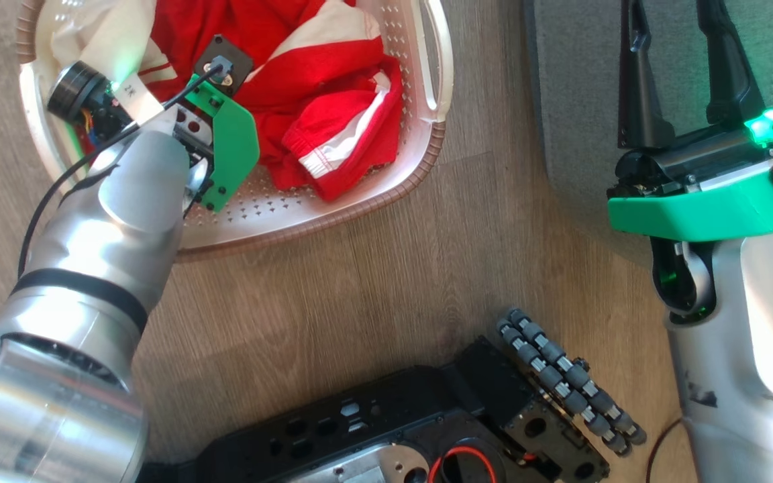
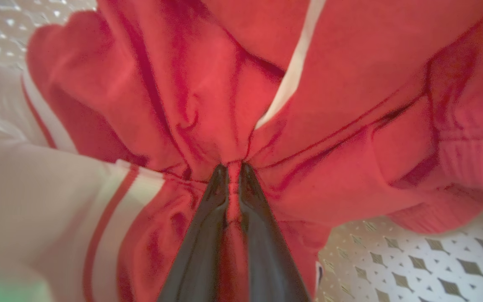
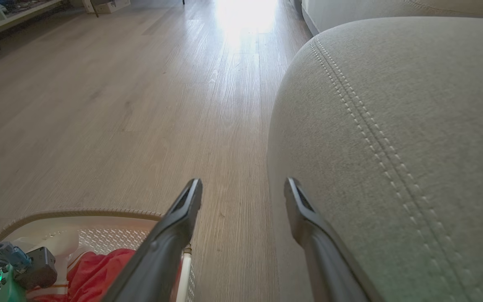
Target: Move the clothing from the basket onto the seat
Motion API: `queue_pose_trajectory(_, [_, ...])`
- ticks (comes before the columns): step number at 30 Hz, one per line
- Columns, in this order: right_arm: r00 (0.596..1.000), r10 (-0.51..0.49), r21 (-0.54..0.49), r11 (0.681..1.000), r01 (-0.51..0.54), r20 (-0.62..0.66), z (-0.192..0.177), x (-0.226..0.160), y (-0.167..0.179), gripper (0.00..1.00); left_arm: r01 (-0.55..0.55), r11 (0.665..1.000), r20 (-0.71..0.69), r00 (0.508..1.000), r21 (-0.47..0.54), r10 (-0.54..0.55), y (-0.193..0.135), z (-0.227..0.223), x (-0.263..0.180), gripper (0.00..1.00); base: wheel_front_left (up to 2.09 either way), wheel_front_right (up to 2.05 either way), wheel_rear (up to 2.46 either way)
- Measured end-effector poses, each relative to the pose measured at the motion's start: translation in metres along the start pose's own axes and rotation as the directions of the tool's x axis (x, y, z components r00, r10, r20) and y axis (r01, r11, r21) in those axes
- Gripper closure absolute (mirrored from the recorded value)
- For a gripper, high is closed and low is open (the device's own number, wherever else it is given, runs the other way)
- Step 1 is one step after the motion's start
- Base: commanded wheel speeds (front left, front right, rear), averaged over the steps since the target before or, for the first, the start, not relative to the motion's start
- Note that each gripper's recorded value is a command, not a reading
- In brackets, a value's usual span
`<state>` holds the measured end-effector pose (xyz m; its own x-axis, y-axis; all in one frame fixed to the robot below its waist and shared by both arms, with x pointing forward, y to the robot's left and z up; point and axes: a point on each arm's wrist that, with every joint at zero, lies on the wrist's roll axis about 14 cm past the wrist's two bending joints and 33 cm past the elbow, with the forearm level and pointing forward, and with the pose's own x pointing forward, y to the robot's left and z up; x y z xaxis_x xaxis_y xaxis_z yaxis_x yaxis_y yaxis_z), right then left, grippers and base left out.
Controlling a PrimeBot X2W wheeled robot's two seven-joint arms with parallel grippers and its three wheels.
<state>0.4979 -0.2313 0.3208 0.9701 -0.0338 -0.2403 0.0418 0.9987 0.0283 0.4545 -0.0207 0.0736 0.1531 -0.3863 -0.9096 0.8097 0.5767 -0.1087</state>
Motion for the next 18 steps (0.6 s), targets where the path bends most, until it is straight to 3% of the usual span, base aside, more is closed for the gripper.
queue_pose_trajectory(18, [0.988,0.027,0.004,1.0,-0.027,0.149,0.068,-0.004,0.013,0.0,-0.032,0.998,0.261,0.964,-0.062,0.047,0.0,0.058,-0.076,1.0,0.0,0.0,0.0])
